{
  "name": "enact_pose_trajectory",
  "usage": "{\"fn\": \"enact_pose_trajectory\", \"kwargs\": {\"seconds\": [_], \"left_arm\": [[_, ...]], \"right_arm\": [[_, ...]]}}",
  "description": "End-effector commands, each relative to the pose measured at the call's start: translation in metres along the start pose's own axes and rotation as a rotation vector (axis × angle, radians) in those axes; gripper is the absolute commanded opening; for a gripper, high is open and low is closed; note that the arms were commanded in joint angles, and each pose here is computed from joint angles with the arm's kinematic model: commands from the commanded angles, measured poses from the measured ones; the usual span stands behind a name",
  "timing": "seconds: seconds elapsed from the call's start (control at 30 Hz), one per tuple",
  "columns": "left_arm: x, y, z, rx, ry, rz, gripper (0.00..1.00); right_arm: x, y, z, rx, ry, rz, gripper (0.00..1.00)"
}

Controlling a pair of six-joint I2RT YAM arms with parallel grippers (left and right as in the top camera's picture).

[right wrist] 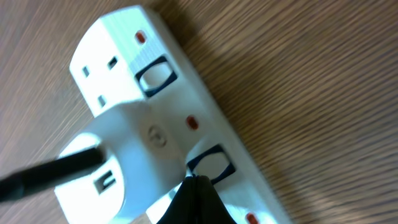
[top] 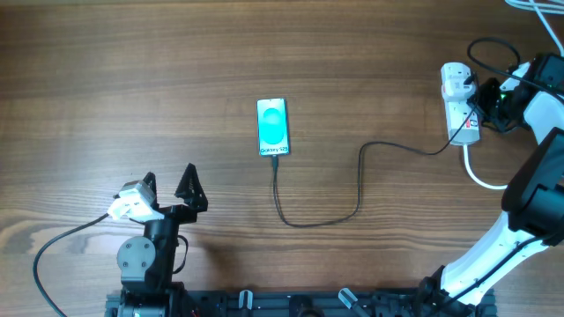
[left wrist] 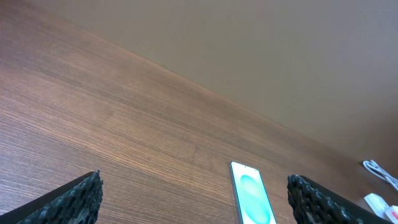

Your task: Plug charger to phone and switch on socket

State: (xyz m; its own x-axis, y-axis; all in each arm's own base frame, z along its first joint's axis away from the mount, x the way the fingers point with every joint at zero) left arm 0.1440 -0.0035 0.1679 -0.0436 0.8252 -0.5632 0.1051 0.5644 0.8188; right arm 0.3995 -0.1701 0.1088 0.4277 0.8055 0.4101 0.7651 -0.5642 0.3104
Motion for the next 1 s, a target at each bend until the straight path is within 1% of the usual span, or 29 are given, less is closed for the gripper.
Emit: {"fn": "enact_pose_trajectory", "kwargs": {"seconds": [0.0, 0.17, 0.37, 0.5, 0.67, 0.97], "left_arm": [[0.0, -0.001, 0.0, 0.0, -0.01, 0.016, 1.0], [0.0, -0.001, 0.0, 0.0, -0.01, 0.016, 1.0], [0.0, -0.001, 0.0, 0.0, -0.01, 0.016, 1.0], [0.0, -0.001, 0.0, 0.0, -0.01, 0.016, 1.0], [0.0, -0.001, 0.0, 0.0, -0.01, 0.016, 1.0], [0.0, -0.001, 0.0, 0.0, -0.01, 0.016, 1.0]], "right_arm": [[0.012, -0.023, 0.025, 0.118, 0.09, -0.034, 0.04], [0.013, -0.024, 0.025, 0.124, 0.101, -0.066, 0.04], [0.005, -0.02, 0.02, 0.099, 0.025, -0.023, 0.04], [-0.004, -0.01, 0.001, 0.035, -0.063, 0.026, 0.04], [-0.005, 0.003, -0.02, -0.06, -0.104, 0.018, 0.04], [-0.002, 0.013, -0.016, -0.125, -0.077, -0.008, 0.04]]}}
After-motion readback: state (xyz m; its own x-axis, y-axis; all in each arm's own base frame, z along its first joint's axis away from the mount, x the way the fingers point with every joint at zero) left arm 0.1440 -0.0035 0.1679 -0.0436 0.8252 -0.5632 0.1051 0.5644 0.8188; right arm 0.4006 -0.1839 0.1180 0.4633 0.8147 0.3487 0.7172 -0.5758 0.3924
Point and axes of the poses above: each gripper's point midway between its finger pads, its own z axis out along the fingers, its own x axis along the line the jaws close on, y = z × x, the point moved 10 cm from there along -z, back along the fingers, and after that the axes turned 7 degrees about -z, right-handed, at the moved point
